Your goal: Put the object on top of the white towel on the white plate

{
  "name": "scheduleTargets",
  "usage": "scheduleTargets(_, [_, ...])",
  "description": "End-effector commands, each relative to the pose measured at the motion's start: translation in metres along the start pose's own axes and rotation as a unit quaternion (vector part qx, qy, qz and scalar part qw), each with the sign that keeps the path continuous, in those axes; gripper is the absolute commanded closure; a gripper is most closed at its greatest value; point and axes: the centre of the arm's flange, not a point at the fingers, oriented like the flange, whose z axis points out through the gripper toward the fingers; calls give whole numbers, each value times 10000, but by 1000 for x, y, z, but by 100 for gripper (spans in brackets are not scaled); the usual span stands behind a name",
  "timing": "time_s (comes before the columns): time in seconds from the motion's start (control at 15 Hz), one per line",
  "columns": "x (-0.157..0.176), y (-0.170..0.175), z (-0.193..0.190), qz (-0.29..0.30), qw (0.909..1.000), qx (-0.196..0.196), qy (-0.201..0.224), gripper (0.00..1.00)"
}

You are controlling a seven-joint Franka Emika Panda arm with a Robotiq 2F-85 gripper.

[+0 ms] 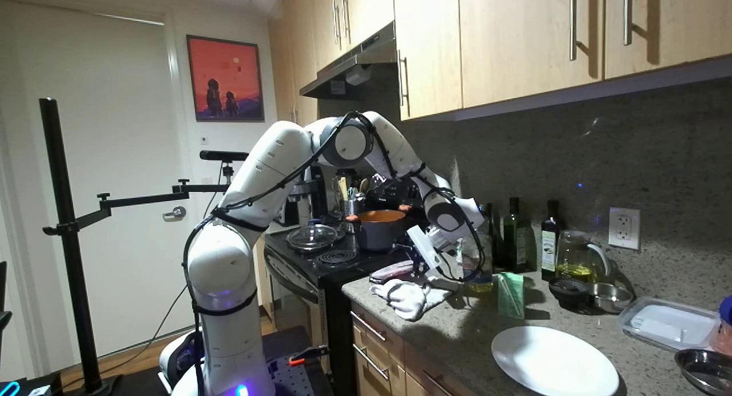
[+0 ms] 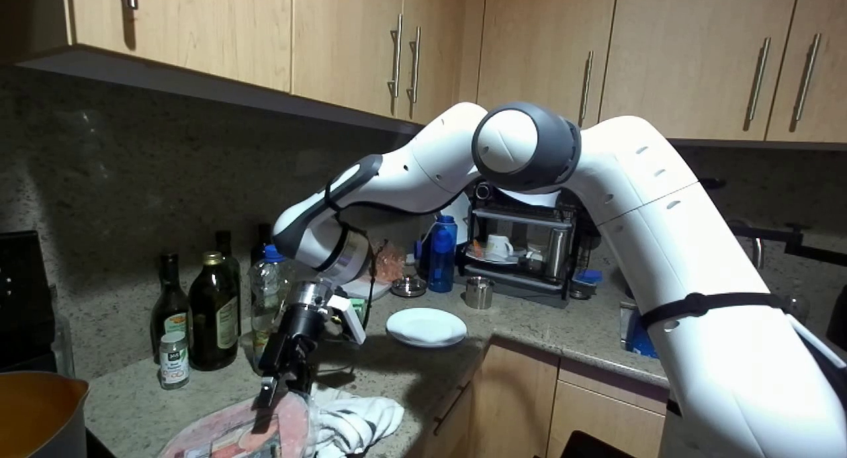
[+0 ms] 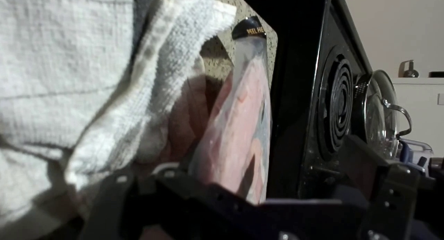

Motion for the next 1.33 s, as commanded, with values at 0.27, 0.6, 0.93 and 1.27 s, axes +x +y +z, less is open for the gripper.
scheduleTargets(0.27, [17, -28, -10, 209, 9993, -294, 33, 0])
scheduleTargets(0.6, [22, -35, -12, 318, 9967, -744, 94, 0])
scheduleTargets(0.93, [25, -49, -15, 358, 9931, -1112, 121, 0])
scheduleTargets(1.27, [26, -62, -15, 259, 9919, -1246, 19, 26])
